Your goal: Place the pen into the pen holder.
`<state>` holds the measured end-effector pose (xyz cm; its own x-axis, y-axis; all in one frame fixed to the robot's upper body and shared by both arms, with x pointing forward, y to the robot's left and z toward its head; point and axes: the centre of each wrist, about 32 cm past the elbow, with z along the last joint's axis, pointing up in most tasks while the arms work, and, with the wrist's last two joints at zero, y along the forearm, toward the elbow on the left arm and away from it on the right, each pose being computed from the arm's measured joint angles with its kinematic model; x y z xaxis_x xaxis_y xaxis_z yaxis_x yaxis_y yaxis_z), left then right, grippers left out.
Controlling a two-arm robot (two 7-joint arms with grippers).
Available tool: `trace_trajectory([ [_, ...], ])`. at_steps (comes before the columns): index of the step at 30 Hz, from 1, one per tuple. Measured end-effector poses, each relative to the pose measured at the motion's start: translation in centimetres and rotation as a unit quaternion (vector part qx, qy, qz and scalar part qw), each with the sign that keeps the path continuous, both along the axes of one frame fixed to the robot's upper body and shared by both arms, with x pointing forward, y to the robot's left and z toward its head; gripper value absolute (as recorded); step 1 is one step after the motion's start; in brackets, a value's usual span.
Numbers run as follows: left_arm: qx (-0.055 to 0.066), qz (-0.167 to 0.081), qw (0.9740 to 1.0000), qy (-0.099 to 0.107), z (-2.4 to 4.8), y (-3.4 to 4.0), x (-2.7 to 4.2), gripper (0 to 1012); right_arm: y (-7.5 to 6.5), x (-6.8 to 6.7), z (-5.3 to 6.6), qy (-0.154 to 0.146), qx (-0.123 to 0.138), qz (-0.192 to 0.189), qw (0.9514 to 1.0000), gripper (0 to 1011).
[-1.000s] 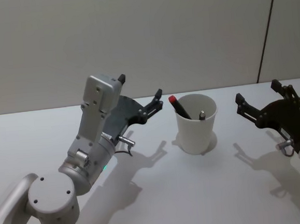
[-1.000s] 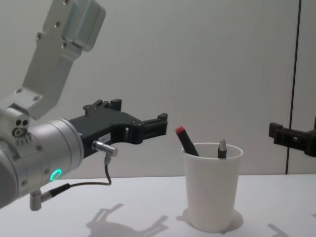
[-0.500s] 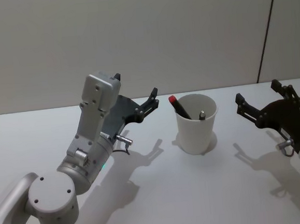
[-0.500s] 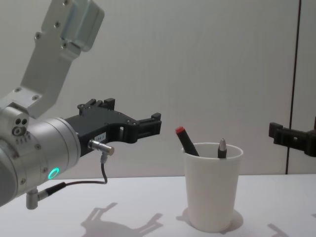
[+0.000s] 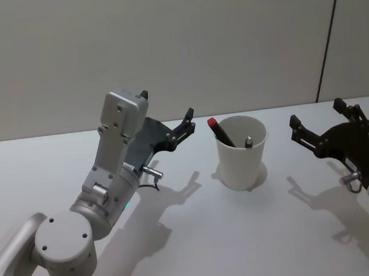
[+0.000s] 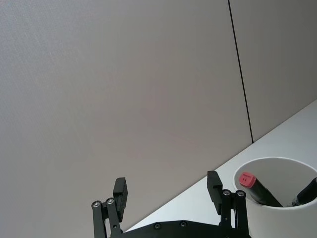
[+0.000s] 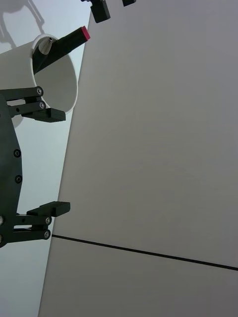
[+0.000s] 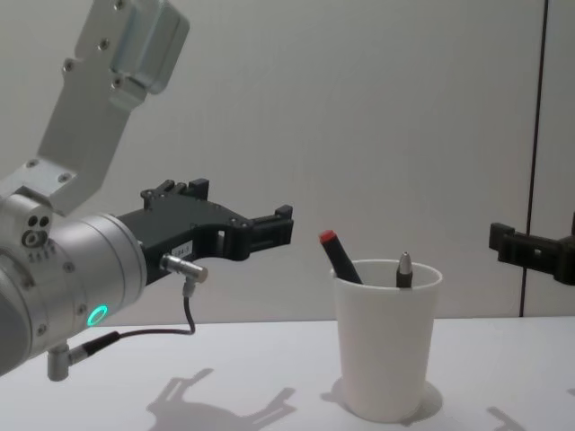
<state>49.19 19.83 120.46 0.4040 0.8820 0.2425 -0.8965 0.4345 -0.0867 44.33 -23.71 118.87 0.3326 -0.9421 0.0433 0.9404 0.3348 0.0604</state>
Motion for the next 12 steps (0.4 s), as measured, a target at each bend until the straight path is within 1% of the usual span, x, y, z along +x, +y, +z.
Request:
trace_trajectory([
  [12, 0.0, 0.0, 1.0, 0.0, -0.02, 0.01, 0.01, 1001, 0.0, 0.0, 0.0, 0.0, 0.0, 0.0, 1.0, 1001],
])
